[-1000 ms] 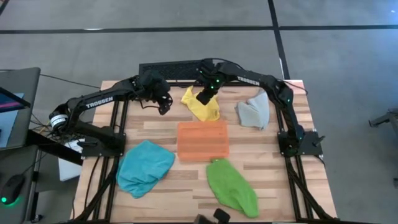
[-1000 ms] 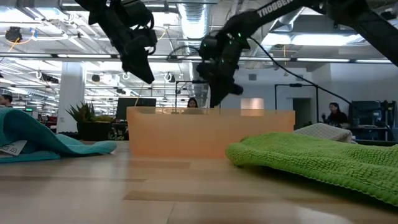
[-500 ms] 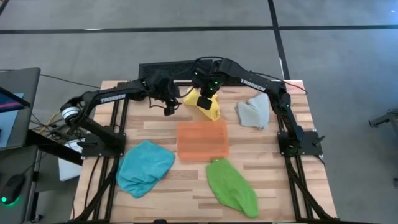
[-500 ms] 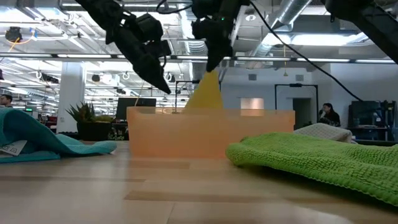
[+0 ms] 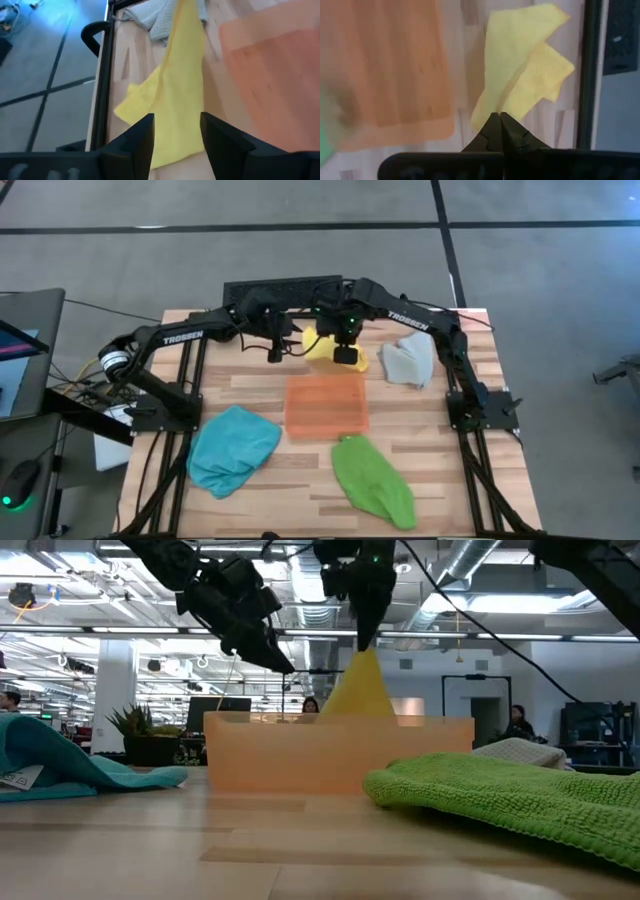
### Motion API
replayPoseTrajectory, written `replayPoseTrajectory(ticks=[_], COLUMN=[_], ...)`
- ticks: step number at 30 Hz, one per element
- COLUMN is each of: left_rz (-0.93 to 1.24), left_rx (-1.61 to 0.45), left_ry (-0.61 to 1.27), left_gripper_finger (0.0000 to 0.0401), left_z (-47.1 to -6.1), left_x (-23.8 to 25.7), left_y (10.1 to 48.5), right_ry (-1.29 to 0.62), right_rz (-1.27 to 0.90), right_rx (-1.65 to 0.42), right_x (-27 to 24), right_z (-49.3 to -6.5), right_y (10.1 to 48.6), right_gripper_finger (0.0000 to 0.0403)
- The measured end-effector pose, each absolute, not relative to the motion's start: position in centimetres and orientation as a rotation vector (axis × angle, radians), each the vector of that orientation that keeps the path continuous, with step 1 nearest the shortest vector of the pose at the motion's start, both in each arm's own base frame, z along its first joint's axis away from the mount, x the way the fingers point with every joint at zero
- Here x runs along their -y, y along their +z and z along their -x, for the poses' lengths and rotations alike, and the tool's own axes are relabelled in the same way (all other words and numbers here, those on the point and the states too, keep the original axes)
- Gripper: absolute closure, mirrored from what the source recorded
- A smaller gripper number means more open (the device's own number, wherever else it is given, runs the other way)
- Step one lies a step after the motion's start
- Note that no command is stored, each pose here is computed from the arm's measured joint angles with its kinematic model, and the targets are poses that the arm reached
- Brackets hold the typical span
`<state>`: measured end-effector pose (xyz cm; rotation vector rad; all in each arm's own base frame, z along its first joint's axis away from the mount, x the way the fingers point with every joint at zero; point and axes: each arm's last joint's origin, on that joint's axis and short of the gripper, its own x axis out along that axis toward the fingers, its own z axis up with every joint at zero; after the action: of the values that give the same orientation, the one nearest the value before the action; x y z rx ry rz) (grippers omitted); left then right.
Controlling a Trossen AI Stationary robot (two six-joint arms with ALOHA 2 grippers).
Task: Sort microfiber towel by color & place in baskets
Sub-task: Fold the yellow towel
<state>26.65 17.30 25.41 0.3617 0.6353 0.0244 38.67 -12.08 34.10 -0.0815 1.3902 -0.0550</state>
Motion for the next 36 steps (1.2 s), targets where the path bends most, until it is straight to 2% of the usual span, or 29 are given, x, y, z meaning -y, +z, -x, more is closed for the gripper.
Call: replayPoseTrajectory(ticks=[4, 10, 17, 24, 36], left_rz=[-0.375, -0.492, -0.45, -0.318, -0.307], left_rx=[-0.684, -0.721, -0.733, -0.748, -0.767], left_ry=[0.003, 0.069, 0.037, 0.086, 0.108], left_gripper_finger=[0.0268, 0.0294, 0.0317, 0.0321, 0.0321], left_z=[-27.3, -28.4, -28.9, -29.1, -29.0], left_x=[-18.1, -19.6, -20.0, -19.7, -19.7], left_y=[23.5, 21.6, 20.2, 19.8, 19.7], right_ry=[-0.066, -0.064, -0.084, -0.096, -0.116], right_rz=[0.078, 0.087, 0.067, 0.051, 0.063], right_rx=[-1.354, -1.313, -1.313, -1.312, -1.316], right_x=[11.2, 10.1, 10.1, 10.0, 10.2], right_z=[-38.0, -37.3, -37.3, -37.3, -37.3], right_y=[35.4, 36.9, 36.9, 36.9, 36.9], right_gripper_finger=[0.04, 0.04, 0.04, 0.0399, 0.0399])
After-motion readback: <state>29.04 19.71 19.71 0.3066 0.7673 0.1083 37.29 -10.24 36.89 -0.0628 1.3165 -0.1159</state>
